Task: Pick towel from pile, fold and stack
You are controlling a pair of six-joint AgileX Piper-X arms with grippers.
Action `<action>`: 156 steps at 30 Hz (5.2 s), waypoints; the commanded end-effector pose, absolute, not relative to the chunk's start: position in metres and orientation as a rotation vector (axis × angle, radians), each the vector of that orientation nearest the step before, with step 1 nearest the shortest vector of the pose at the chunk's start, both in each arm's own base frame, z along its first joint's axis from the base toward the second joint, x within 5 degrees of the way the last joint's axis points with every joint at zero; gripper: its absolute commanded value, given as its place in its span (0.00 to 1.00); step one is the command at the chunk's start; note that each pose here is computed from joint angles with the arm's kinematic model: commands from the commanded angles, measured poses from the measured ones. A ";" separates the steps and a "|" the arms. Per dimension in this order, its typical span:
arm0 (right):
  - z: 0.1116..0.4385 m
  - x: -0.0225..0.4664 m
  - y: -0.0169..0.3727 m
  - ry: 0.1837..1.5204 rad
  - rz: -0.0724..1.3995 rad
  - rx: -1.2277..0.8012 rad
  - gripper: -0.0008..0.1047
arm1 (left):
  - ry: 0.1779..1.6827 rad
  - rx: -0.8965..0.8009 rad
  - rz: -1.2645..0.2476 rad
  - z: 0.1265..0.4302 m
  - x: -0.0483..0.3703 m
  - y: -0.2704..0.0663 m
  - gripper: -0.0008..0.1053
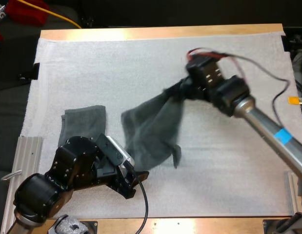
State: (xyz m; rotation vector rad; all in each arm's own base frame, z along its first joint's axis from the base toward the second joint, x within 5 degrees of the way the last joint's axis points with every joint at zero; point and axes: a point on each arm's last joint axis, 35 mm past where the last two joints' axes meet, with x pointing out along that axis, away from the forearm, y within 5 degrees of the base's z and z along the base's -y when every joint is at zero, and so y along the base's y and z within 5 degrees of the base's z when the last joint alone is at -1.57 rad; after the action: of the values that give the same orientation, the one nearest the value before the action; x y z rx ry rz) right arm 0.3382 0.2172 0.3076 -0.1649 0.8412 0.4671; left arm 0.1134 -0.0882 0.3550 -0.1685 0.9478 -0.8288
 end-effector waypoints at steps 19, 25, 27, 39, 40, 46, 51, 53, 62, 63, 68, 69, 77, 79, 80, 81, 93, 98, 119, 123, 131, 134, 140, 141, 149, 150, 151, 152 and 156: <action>0.302 0.359 0.161 0.955 0.431 -0.070 0.69 | 0.950 -0.169 -0.837 0.356 0.113 -0.089 0.65; 0.319 0.339 0.158 0.984 0.457 -0.097 0.69 | 0.950 -0.168 -0.837 0.356 0.113 -0.089 0.65; 0.325 0.333 0.158 0.984 0.467 -0.101 0.69 | 0.950 -0.168 -0.837 0.356 0.113 -0.089 0.65; 0.344 0.284 0.159 1.060 0.518 -0.155 0.64 | 0.938 -0.148 -0.787 0.355 0.115 -0.088 0.65; 0.342 0.279 0.160 1.064 0.523 -0.154 0.64 | 0.935 -0.143 -0.775 0.355 0.115 -0.087 0.65; 0.325 0.256 0.154 1.118 0.507 -0.130 0.64 | 0.919 -0.117 -0.690 0.354 0.117 -0.085 0.65; 0.311 0.240 0.145 1.146 0.490 -0.108 0.64 | 0.907 -0.099 -0.622 0.354 0.119 -0.083 0.65; 0.307 0.235 0.143 1.144 0.489 -0.078 0.64 | 0.905 -0.082 -0.582 0.353 0.119 -0.082 0.65; 0.272 0.218 0.136 1.186 0.484 0.089 0.64 | 0.926 -0.017 -0.449 0.347 0.118 -0.076 0.65; 0.268 0.218 0.137 1.191 0.488 0.104 0.64 | 0.928 -0.011 -0.436 0.347 0.118 -0.075 0.65; 0.246 0.215 0.136 1.206 0.478 0.182 0.64 | 0.942 0.006 -0.408 0.343 0.117 -0.074 0.65; 0.242 0.214 0.136 1.205 0.475 0.195 0.64 | 0.947 0.008 -0.407 0.343 0.117 -0.074 0.65; 0.202 0.205 0.132 1.204 0.462 0.326 0.64 | 0.980 0.020 -0.400 0.341 0.114 -0.072 0.65; 0.194 0.203 0.131 1.196 0.466 0.365 0.64 | 0.980 0.020 -0.400 0.341 0.114 -0.072 0.65; 0.191 0.203 0.131 1.192 0.472 0.379 0.64 | 0.980 0.020 -0.400 0.341 0.114 -0.072 0.65; 0.188 0.202 0.131 1.184 0.478 0.388 0.64 | 0.980 0.020 -0.400 0.341 0.114 -0.072 0.65; 0.151 0.211 0.137 1.217 0.451 0.482 0.64 | 0.992 0.007 -0.426 0.341 0.113 -0.073 0.65; 0.136 0.217 0.141 1.241 0.415 0.523 0.64 | 1.008 0.012 -0.422 0.339 0.112 -0.072 0.65; 0.124 0.221 0.144 1.262 0.413 0.551 0.16 | 1.041 0.022 -0.414 0.337 0.109 -0.070 0.65; 0.124 0.221 0.144 1.260 0.418 0.545 0.01 | 1.040 0.022 -0.414 0.337 0.109 -0.070 0.65; 0.133 0.213 0.139 1.274 0.434 0.456 0.01 | 1.039 -0.012 -0.398 0.337 0.112 -0.072 0.65; 0.140 0.207 0.135 1.275 0.434 0.402 0.01 | 1.056 -0.019 -0.387 0.334 0.118 -0.076 0.65; 0.150 0.198 0.129 1.289 0.425 0.347 0.01 | 1.122 -0.033 -0.424 0.319 0.144 -0.094 0.65; 0.151 0.197 0.128 1.296 0.420 0.340 0.01 | 1.137 -0.032 -0.425 0.315 0.150 -0.098 0.65; 0.151 0.192 0.125 1.322 0.419 0.311 0.01 | 1.302 0.030 -0.346 0.270 0.188 -0.121 0.65; 0.151 0.192 0.125 1.322 0.419 0.311 0.01 | 1.313 0.037 -0.318 0.265 0.192 -0.122 0.65; 0.152 0.192 0.125 1.323 0.420 0.312 0.01 | 1.327 0.042 -0.285 0.259 0.196 -0.123 0.65; 0.152 0.192 0.125 1.324 0.423 0.314 0.01 | 1.339 0.036 -0.267 0.255 0.200 -0.124 0.65; 0.152 0.192 0.125 1.325 0.425 0.315 0.01 | 1.406 -0.107 -0.289 0.239 0.219 -0.121 0.65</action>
State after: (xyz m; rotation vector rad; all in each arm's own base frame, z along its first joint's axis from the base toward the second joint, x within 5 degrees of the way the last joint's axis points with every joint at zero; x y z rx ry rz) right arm 0.1923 0.1256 0.1493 0.3193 1.3298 0.4105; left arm 0.2179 -0.1218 0.2382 -0.0822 1.4097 -0.2916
